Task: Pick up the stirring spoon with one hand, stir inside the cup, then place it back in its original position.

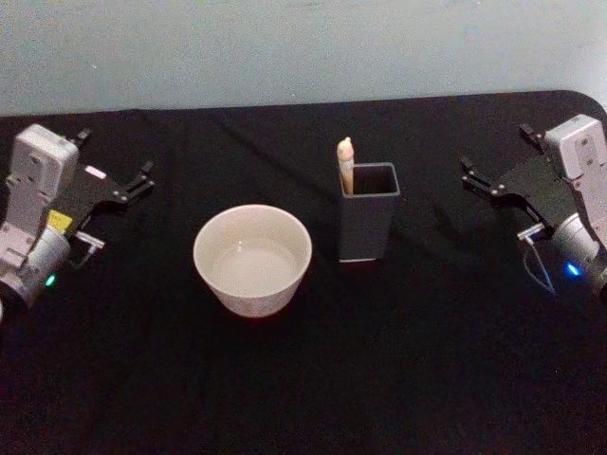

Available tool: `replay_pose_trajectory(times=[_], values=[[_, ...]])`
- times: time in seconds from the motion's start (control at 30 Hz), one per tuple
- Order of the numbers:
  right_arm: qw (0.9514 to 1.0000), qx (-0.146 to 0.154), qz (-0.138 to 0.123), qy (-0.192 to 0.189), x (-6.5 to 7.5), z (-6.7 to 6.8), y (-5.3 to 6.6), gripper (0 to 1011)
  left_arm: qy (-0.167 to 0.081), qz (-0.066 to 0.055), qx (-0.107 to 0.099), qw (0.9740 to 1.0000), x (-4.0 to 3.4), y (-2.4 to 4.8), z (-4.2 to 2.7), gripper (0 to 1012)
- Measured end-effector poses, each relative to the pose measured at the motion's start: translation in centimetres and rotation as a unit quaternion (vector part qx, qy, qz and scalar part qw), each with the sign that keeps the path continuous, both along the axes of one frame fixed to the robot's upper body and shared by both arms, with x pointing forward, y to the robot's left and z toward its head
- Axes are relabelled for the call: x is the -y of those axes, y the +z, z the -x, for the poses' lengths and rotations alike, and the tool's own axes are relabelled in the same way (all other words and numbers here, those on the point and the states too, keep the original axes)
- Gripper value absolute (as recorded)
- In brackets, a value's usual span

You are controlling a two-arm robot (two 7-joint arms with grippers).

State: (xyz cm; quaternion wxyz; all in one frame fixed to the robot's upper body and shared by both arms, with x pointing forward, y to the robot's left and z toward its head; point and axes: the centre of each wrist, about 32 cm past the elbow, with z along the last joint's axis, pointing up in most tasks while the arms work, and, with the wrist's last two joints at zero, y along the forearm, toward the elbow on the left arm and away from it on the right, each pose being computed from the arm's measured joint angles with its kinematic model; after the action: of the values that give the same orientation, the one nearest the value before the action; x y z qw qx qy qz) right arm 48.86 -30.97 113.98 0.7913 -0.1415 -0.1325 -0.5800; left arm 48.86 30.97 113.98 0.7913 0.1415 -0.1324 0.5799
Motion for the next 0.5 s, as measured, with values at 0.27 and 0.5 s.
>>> replay_pose_trajectory(times=[0.27, 0.5], values=[[1.0000, 0.000, 0.000, 0.000, 0.00, 0.00, 0.00, 1000, 0.000, 0.000, 0.000, 1.0000, 0.00, 0.00, 0.00, 1001], [1.0000, 0.000, 0.000, 0.000, 0.00, 0.00, 0.00, 1000, 0.000, 0.000, 0.000, 1.0000, 0.00, 0.00, 0.00, 1001]])
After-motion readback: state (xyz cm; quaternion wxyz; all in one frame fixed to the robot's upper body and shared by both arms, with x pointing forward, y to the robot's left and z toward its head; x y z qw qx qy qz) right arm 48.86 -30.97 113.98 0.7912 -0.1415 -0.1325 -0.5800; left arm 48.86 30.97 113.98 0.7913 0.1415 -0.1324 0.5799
